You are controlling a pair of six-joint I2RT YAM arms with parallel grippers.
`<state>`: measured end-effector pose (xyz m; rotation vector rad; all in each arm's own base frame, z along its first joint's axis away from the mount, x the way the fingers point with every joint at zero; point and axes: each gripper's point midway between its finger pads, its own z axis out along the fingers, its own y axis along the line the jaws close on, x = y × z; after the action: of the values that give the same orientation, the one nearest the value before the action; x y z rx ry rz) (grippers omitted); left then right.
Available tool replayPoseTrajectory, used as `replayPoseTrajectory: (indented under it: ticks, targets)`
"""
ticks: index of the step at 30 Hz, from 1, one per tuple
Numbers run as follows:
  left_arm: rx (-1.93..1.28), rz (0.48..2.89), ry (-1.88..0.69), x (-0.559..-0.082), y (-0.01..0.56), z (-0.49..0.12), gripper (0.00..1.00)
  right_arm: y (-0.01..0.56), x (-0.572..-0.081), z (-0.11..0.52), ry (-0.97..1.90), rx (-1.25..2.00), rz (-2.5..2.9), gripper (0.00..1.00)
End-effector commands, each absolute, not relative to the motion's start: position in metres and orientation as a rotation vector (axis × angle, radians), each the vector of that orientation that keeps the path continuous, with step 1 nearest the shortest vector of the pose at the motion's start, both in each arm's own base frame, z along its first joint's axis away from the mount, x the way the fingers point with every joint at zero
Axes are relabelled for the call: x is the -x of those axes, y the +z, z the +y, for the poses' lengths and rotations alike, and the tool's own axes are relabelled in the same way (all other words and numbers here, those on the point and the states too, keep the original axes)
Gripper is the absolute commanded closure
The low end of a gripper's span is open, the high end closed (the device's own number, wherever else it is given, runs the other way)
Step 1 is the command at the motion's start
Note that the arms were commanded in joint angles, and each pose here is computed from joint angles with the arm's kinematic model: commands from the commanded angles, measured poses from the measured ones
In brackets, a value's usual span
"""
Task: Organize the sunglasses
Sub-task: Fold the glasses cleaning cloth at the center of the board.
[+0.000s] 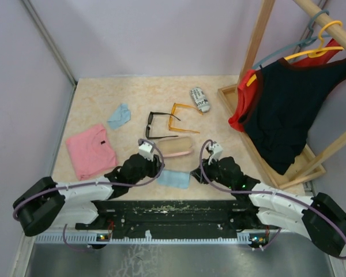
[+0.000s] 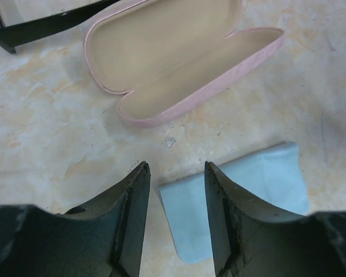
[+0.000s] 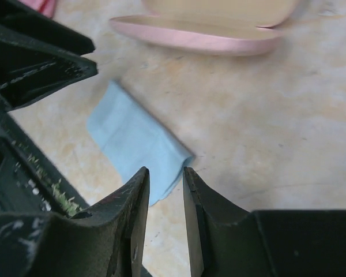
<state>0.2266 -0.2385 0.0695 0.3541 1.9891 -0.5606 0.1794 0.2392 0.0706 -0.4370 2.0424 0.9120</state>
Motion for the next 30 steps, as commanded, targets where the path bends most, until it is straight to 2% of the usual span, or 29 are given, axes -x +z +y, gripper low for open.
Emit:
replayPoseTrajectory:
  ticks: [1,6,12,18,23,30]
  targets:
    - [-0.300,2.142,-0.545,-0.233,0.055,-0.241,0.52,0.073,-0.208,0.203,0.672,0.102,2.133,0.69]
    - [-0.322,2.212,-0.562,-0.235,0.053,-0.247,0.54,0.071,-0.213,0.190,0.616,-0.069,2.175,0.65]
    - [-0.341,2.244,-0.579,-0.232,0.054,-0.246,0.55,0.075,-0.218,0.196,0.594,-0.084,2.226,0.62]
    - [-0.343,2.264,-0.593,-0.228,0.051,-0.238,0.54,0.083,-0.217,0.217,0.647,0.061,2.273,0.61]
    - [-0.323,2.253,-0.609,-0.226,0.052,-0.233,0.49,0.078,-0.210,0.231,0.693,0.131,2.304,0.60]
    - [-0.331,2.235,-0.612,-0.227,0.054,-0.231,0.47,0.065,-0.203,0.249,0.647,0.250,2.360,0.57]
